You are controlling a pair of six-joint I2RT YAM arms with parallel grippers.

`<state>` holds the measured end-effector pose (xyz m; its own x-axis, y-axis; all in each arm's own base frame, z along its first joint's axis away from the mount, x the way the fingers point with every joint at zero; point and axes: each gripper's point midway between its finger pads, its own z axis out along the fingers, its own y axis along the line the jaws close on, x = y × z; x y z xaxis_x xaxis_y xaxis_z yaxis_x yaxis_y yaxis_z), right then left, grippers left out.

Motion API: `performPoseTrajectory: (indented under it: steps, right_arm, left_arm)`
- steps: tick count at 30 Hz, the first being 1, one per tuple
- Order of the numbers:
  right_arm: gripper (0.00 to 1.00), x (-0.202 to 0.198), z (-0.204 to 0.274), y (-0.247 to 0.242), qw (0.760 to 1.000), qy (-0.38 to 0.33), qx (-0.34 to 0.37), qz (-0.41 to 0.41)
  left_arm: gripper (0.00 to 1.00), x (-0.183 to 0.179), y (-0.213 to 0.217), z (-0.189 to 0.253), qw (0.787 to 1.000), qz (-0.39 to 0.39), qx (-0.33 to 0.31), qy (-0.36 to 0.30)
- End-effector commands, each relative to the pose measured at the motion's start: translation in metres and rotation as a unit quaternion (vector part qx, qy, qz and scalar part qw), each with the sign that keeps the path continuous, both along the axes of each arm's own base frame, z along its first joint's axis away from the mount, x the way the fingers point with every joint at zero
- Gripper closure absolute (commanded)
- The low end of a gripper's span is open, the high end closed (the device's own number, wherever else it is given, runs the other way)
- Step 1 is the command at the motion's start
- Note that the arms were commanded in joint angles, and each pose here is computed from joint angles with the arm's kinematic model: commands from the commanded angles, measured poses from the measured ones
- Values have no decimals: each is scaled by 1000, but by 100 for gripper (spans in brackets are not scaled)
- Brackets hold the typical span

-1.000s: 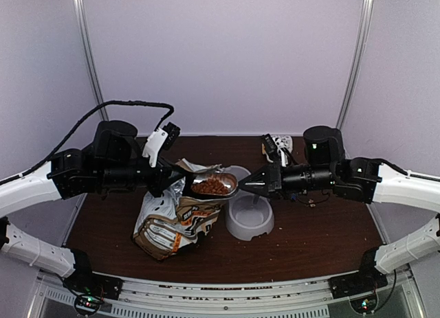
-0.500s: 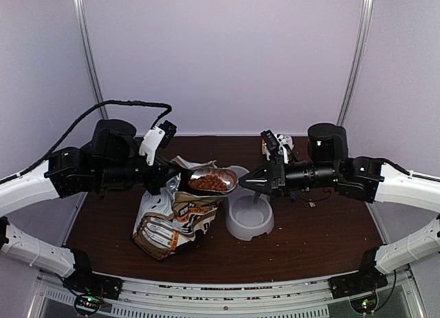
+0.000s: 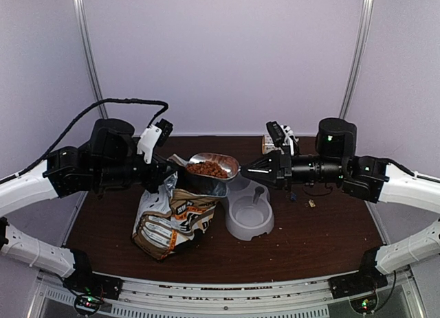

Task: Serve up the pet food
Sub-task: Place the pet food in the pet food bowl.

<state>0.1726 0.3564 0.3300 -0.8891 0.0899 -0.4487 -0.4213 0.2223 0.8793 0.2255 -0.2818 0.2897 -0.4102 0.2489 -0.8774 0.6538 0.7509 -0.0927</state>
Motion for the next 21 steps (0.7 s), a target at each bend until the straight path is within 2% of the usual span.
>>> performPoseTrajectory:
  steps: [1, 10, 21]
  right_arm:
    - [100, -2, 35, -11, 998, -16, 65, -6]
    - [100, -4, 49, -19, 991, 0, 134, -12]
    - [100, 16, 36, -44, 988, -4, 127, -83]
  left_arm:
    - [100, 14, 2, 71, 992, 33, -98, -67]
    - [100, 17, 6, 72, 992, 42, -103, -63]
    - [100, 23, 12, 70, 992, 37, -108, -49]
